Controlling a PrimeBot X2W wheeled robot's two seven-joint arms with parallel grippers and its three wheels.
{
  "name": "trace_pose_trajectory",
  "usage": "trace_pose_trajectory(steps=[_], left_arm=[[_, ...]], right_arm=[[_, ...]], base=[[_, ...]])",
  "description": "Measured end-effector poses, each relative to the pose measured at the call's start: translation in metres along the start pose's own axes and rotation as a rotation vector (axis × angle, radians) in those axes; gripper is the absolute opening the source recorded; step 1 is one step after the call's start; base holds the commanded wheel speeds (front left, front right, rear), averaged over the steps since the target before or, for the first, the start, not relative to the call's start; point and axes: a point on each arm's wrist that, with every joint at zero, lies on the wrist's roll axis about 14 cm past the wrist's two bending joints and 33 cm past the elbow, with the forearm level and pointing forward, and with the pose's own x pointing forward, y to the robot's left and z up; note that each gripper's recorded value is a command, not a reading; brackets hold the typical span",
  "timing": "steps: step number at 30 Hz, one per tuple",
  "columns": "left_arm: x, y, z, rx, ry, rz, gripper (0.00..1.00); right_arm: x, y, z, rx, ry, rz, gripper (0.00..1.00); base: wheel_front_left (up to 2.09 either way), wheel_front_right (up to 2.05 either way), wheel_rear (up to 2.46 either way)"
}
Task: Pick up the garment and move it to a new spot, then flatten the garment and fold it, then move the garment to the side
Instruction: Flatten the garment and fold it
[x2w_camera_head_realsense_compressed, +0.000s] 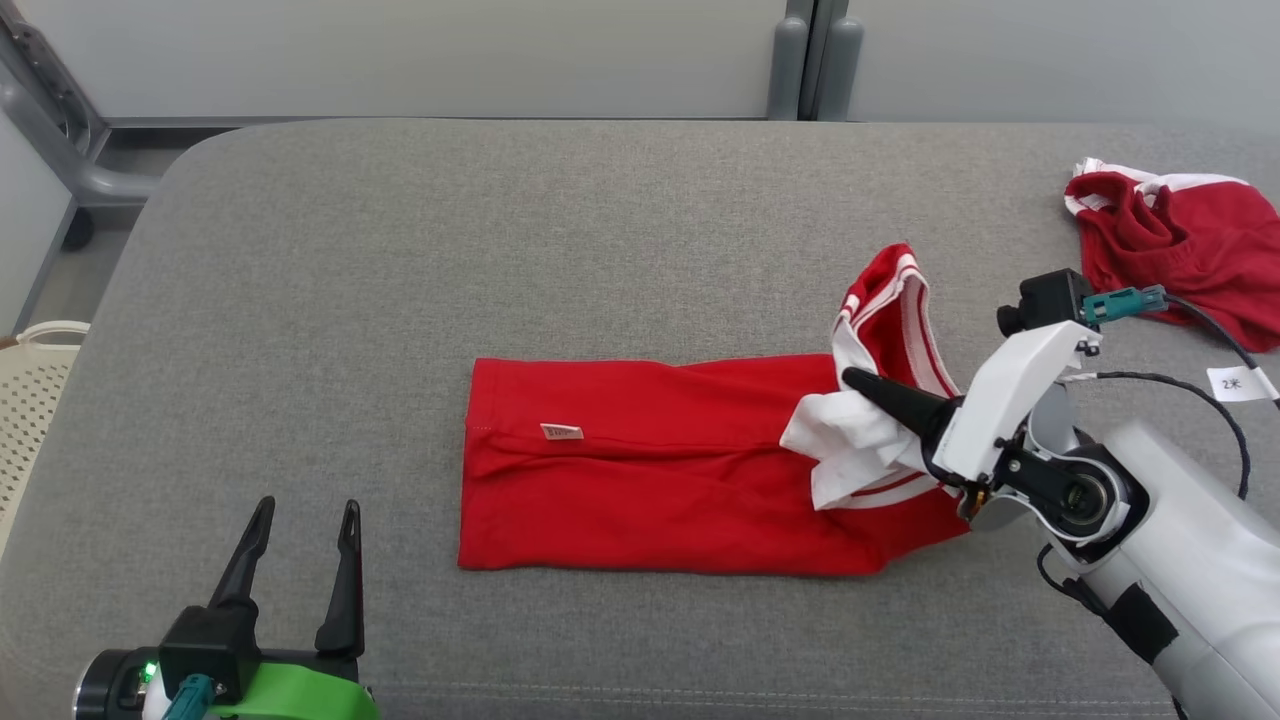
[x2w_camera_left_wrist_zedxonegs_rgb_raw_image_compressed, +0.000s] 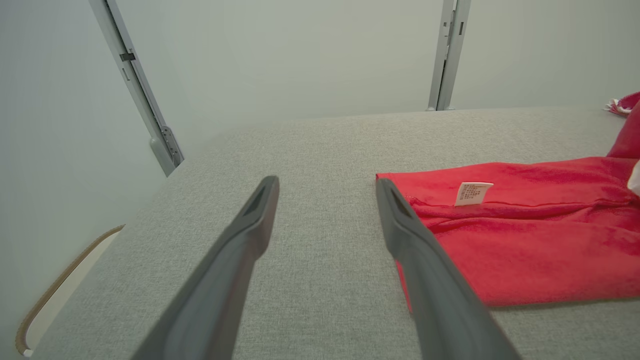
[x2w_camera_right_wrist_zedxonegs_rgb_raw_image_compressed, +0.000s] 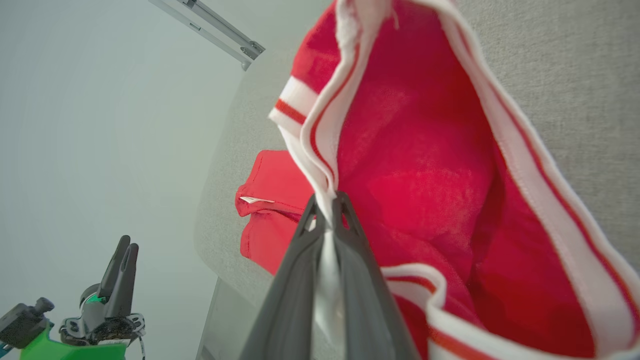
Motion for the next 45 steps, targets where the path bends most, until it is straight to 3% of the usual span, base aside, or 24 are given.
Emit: trace_pose_trajectory(steps=[7,25,45], left_arm=[[-0.003,0.001,-0.001,-0.013,0.003,0.012,1.00],[-0.010,0.004,0.001,-0.038,-0.004,0.046,1.00],[-0.020,0.003,-0.001,-0.058,0.003,0.068,1.00]], right_arm=[[0.026,0.033,-0.013,0.038,0.026,0.092,0.00],[0.086,0.098,-0.042,0.078,0.068,0.193,0.00],[0.127,0.116,-0.065,0.048,0.152,0.157,0.00]], base=[[0.00,0.00,0.00],[0.00,0.00,0.00],[0.00,0.00,0.00]])
